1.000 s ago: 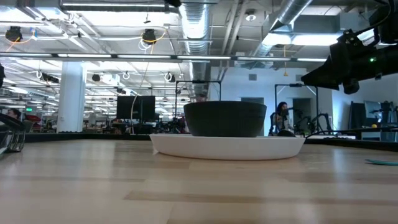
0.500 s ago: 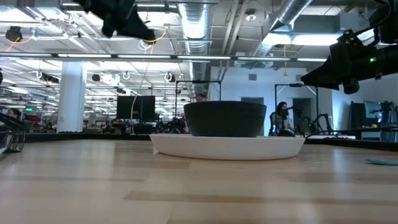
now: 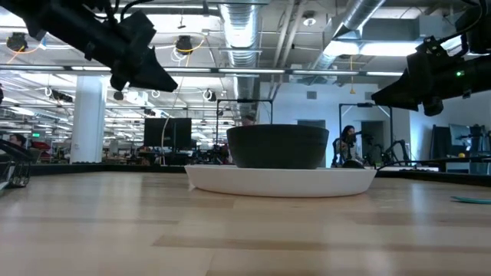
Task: Set table place
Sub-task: Put the black bowl on the white plate
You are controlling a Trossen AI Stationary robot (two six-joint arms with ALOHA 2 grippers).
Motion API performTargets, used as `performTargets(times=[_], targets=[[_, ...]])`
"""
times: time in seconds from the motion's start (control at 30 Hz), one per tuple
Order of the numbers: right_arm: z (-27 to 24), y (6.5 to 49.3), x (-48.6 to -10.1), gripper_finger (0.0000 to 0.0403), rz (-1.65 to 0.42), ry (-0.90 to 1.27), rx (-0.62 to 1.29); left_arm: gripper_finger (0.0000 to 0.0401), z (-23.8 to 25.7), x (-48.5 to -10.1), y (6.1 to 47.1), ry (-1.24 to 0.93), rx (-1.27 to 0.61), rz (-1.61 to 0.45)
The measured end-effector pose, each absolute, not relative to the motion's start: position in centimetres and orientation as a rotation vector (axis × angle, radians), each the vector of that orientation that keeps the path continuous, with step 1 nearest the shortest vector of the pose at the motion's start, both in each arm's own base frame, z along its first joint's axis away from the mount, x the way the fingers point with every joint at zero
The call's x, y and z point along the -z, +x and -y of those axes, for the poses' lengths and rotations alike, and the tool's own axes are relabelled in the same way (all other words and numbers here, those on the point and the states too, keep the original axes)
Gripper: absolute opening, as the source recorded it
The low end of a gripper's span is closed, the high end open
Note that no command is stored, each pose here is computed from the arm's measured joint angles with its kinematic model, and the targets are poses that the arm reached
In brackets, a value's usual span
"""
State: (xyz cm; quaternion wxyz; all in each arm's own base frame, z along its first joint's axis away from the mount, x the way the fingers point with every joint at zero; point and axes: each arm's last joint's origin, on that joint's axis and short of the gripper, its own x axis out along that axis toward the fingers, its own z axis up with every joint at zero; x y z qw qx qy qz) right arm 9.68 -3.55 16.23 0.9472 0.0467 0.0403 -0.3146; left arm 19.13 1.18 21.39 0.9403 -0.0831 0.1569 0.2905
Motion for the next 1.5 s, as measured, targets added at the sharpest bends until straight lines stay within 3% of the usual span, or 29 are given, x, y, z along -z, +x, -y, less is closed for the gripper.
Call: performTargets(times=[0.37, 0.6, 0.93, 1.23, 1.5], targets=[[3.5, 9.7, -16.2, 0.0159, -0.082, 0.094, 0.641, 0.0071, 0.5, -20.3, 18.8, -0.1, -0.39, -0.478], [3.6, 9.7, -16.2, 0.0159, -0.082, 0.094, 0.641, 0.0071, 1.3, -19.3, 18.3, -0.444, -0.214, -0.618], [3.6, 9.7, -16.2, 0.0159, -0.082, 0.094, 0.642, 0.0071, 2.0, -19.1, 18.1, -0.546, -0.002, -0.712], [3.6, 9.7, -16.2, 0.0159, -0.082, 0.095, 0.642, 0.0071, 1.1, -18.4, 17.6, -0.873, -0.231, -0.771], [3.6, 9.7, -16.2, 0.0159, -0.074, 0.119, 0.643, 0.0048, -0.5, -17.1, 16.0, -0.937, -0.427, -0.937]])
